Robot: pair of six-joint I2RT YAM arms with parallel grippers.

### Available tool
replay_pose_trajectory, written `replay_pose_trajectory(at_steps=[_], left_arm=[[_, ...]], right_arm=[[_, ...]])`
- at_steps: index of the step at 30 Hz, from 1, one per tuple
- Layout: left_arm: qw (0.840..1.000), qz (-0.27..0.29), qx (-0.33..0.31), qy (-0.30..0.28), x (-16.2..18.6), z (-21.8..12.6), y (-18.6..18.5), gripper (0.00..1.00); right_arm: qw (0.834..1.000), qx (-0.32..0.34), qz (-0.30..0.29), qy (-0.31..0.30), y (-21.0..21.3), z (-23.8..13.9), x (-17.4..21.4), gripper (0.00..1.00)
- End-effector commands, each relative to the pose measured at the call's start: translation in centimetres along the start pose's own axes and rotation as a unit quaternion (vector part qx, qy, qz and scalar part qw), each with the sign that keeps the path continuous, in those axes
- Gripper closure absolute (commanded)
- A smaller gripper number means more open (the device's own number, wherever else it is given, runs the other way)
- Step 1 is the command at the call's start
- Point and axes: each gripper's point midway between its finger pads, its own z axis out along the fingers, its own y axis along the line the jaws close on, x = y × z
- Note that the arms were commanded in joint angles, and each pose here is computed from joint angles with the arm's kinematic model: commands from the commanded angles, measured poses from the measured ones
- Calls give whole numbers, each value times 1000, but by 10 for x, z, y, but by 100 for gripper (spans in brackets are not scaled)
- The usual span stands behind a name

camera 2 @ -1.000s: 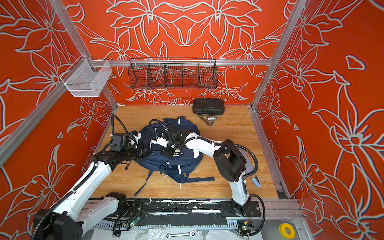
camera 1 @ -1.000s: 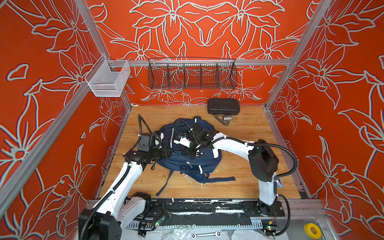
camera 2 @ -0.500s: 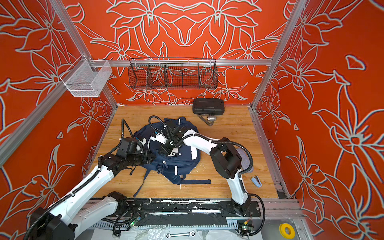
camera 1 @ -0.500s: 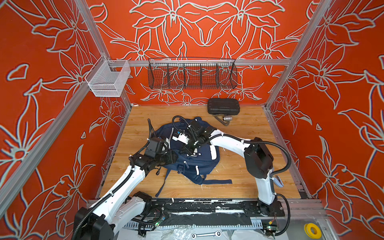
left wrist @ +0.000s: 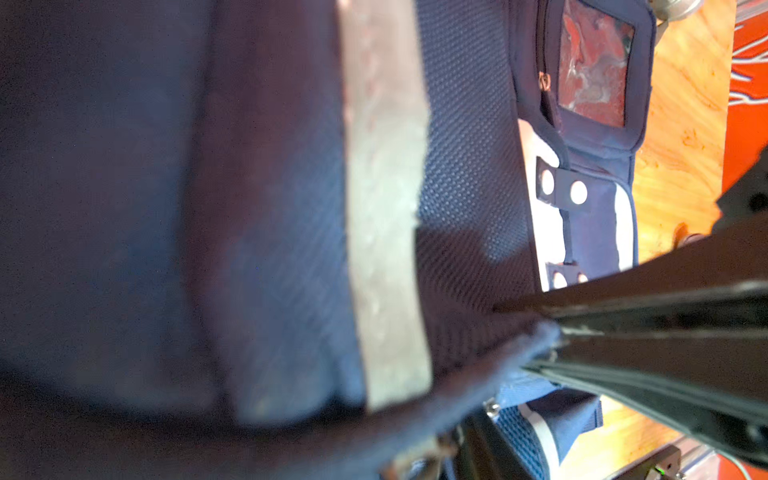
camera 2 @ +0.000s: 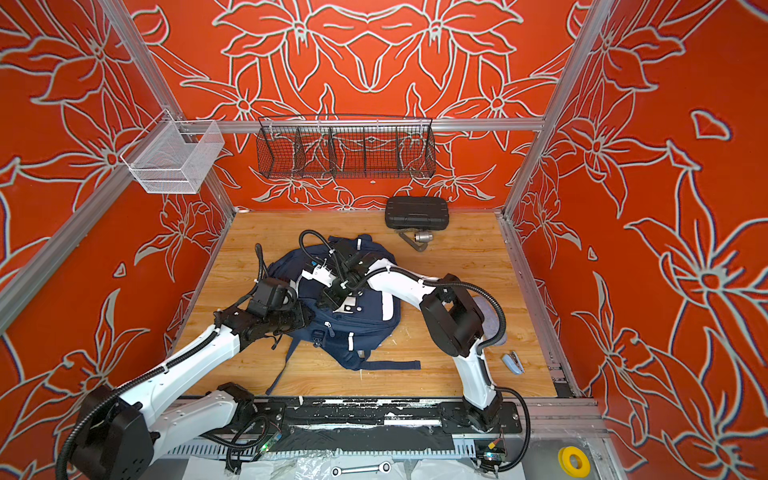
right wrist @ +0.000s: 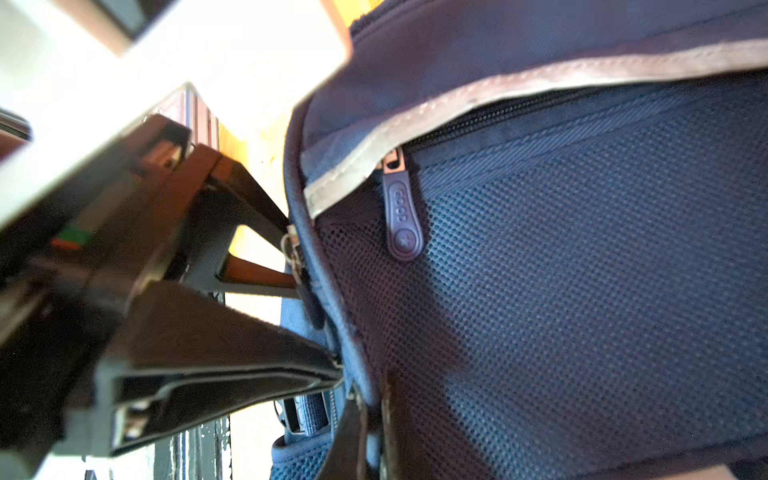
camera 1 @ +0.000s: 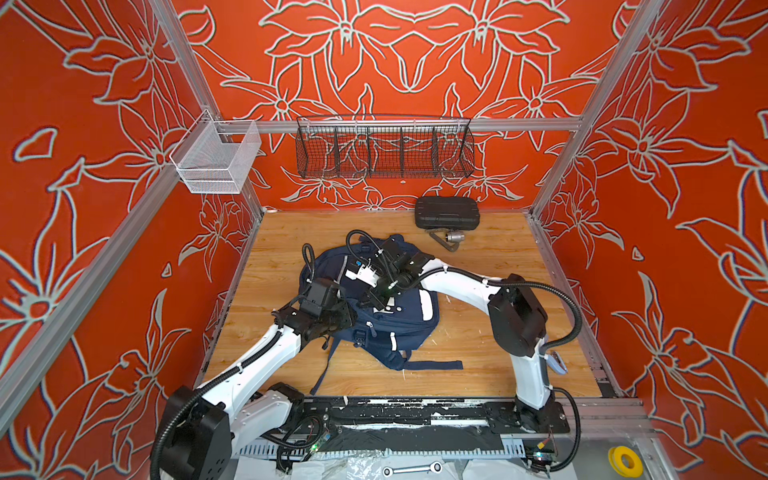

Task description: Pack the student bag

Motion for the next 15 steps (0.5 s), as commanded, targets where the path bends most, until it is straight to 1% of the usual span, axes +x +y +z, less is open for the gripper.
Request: replay_pose_trajectory(at_steps=[1,5,6,9,11,15], left_arm=[[999,-8,8,-43,-20,0,-9,64],[998,-8,13,-63,-29,-10,-13,76],[998,-7,14,-66,-30,-13,-14,81],[998,-2,20,-68,-31,-19,-18,90],[998,2,23,-64,-30,-22,-20,94],[998,8,15,-56,-28,-25,-18,100]], right_arm=[[998,-58,-2,-21,29,-6,-11,100],[999,-45,4,-12,22,-3,-3,100],[999,-43,2,-10,22,-3,-2,100],[999,-37,-1,-10,20,-3,-3,100],[999,-33,-2,-10,18,-3,-3,100],[1000,-24,-1,-6,15,-2,0,100]])
